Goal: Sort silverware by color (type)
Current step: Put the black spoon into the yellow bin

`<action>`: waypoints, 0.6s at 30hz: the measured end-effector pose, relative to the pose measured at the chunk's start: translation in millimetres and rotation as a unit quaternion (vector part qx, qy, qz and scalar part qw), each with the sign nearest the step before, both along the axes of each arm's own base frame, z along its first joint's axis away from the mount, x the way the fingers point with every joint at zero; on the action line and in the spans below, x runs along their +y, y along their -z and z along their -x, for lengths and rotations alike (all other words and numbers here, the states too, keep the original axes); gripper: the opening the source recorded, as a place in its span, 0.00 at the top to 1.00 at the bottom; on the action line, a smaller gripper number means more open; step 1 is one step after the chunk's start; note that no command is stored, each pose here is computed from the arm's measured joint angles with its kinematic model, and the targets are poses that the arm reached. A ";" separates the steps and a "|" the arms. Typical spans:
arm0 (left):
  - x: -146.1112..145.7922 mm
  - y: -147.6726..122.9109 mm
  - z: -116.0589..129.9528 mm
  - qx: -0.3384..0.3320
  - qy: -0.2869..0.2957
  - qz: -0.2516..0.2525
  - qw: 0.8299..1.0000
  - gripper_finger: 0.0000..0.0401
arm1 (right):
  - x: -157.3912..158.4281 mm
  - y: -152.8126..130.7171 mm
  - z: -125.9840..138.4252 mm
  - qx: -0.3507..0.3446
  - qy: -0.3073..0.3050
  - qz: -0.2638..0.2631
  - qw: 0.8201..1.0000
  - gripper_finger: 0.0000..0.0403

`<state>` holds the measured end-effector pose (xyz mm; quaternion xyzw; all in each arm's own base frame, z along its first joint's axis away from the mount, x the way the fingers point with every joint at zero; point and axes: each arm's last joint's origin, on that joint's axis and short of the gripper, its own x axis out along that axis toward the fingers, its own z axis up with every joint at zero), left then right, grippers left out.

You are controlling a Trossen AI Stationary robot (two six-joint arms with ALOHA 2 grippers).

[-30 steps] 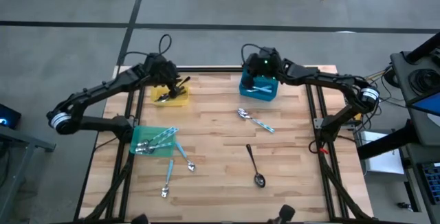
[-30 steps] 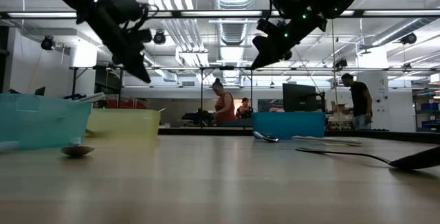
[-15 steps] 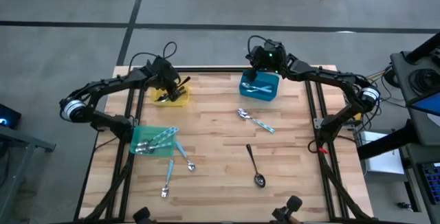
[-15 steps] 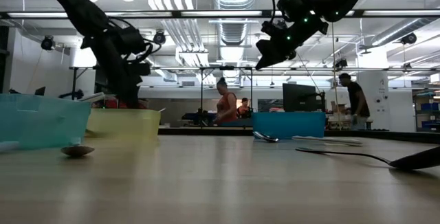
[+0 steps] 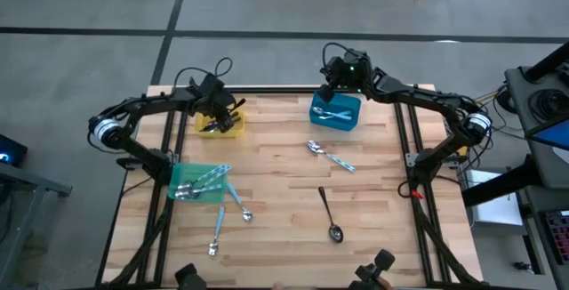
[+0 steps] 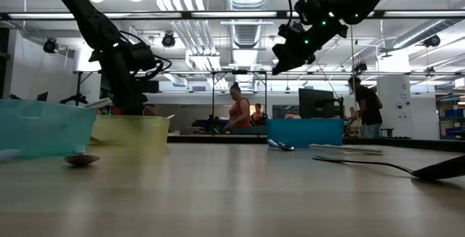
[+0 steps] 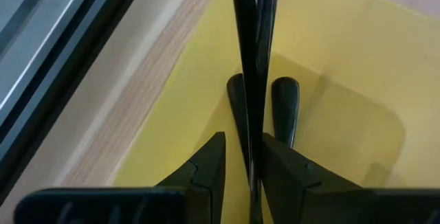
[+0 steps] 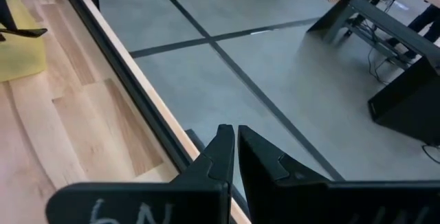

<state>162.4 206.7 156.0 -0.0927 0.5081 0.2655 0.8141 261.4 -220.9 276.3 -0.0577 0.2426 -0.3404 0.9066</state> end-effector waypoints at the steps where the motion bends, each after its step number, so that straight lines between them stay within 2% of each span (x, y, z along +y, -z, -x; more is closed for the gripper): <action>1: 0.0 0.2 0.0 0.001 0.002 0.000 1.000 0.83 | 0.0 0.0 0.0 0.000 0.000 0.000 1.000 0.97; 8: 0.0 -0.3 0.1 0.001 0.002 -0.002 1.000 0.98 | -2.3 0.1 2.0 0.001 0.004 0.000 1.000 0.97; 12: 1.5 -4.0 -1.1 -0.001 -0.007 0.002 1.000 0.98 | -4.1 0.9 4.0 0.004 0.008 -0.003 1.000 0.97; 18: 6.2 -27.1 -4.7 0.021 -0.005 0.029 0.999 0.99 | -7.3 2.1 7.6 0.009 0.016 -0.008 1.000 0.97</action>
